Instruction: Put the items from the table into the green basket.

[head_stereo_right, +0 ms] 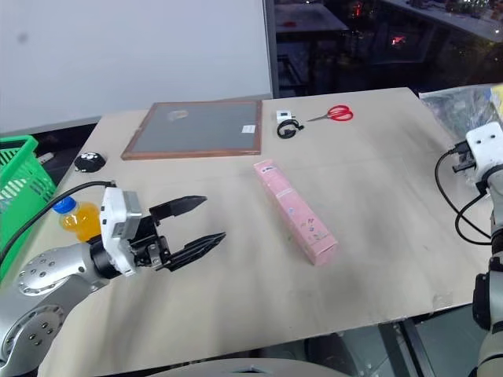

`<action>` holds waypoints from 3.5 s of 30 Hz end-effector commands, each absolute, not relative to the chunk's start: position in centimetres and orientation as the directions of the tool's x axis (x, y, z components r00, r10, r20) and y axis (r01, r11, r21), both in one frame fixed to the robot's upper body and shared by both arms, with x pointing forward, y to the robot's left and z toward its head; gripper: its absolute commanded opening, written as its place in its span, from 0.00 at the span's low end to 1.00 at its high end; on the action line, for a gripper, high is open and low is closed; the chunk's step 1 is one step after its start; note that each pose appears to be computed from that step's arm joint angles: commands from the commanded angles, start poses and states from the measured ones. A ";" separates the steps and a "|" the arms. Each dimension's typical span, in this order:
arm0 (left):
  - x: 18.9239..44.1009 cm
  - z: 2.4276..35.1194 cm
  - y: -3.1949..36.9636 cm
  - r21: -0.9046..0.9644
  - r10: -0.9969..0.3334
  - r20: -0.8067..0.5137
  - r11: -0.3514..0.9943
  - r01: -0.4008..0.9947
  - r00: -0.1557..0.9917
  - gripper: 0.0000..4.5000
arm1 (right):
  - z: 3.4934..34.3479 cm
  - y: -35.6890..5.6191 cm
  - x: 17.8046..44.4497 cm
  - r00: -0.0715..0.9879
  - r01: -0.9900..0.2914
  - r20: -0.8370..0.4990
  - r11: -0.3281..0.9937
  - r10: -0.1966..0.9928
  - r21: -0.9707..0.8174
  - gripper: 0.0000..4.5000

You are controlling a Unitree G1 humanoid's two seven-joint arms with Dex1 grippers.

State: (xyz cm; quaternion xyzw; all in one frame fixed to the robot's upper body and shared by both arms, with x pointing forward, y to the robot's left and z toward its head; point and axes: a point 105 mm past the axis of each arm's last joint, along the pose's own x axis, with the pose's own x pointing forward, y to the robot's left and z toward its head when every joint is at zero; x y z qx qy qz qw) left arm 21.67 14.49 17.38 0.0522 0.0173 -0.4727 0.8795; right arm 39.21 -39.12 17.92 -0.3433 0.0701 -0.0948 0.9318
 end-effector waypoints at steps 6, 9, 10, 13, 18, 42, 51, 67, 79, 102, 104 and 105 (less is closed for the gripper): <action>22.1 17.6 13.9 0.086 -0.841 -0.059 0.532 0.842 0.538 1.00 | 21.0 -32.2 43.4 0.999 -0.047 -0.036 0.690 0.031 -0.722 0.09; 22.1 17.5 13.7 0.074 -0.847 -0.054 0.524 0.848 0.528 1.00 | 21.4 -30.8 44.4 0.997 -0.073 -0.062 0.604 0.039 -0.794 0.35; 22.1 17.4 13.7 0.073 -0.847 -0.052 0.524 0.848 0.528 1.00 | 21.6 -30.6 44.5 0.998 -0.064 -0.054 0.586 0.035 -0.808 0.46; 22.2 17.3 13.7 0.073 -0.841 -0.053 0.534 0.842 0.538 1.00 | 22.8 -31.4 44.8 0.999 0.033 0.004 0.606 -0.049 -0.795 0.77; 21.7 17.2 14.0 0.065 -0.823 -0.053 0.562 0.825 0.565 1.00 | 21.5 -30.3 44.5 0.995 -0.100 -0.062 0.709 0.079 -0.698 1.00; 21.9 11.1 15.6 -0.095 -0.712 -0.140 0.701 0.707 0.688 1.00 | 16.4 -17.2 28.7 0.489 -0.863 -0.146 0.501 0.860 0.063 1.00; 23.9 12.7 19.9 -0.026 -0.482 -0.033 0.876 0.481 0.876 1.00 | 17.4 -16.1 27.3 0.435 -0.897 -0.107 0.441 0.894 0.041 1.00; 17.6 10.3 28.0 0.168 0.219 0.023 0.961 -0.220 0.975 1.00 | 19.3 -11.2 28.7 0.194 -0.981 -0.042 0.194 0.980 -0.021 1.00; 20.4 9.8 28.2 0.165 0.182 0.020 0.969 -0.183 0.983 1.00 | 20.0 -10.3 29.7 0.158 -0.984 -0.029 0.155 0.987 -0.087 1.00; 29.0 7.3 29.2 0.088 0.194 0.045 0.976 -0.197 0.980 1.00 | 19.8 -10.2 29.6 0.171 -0.981 -0.009 0.170 0.985 -0.092 1.00; 29.9 7.8 29.5 0.089 0.199 0.063 0.975 -0.204 0.978 1.00 | 19.6 -10.2 29.8 0.173 -0.981 -0.012 0.172 0.985 -0.093 1.00; 30.2 8.1 29.7 0.087 0.205 0.074 0.974 -0.211 0.976 1.00 | 19.6 -10.2 29.9 0.176 -0.980 -0.013 0.174 0.984 -0.093 1.00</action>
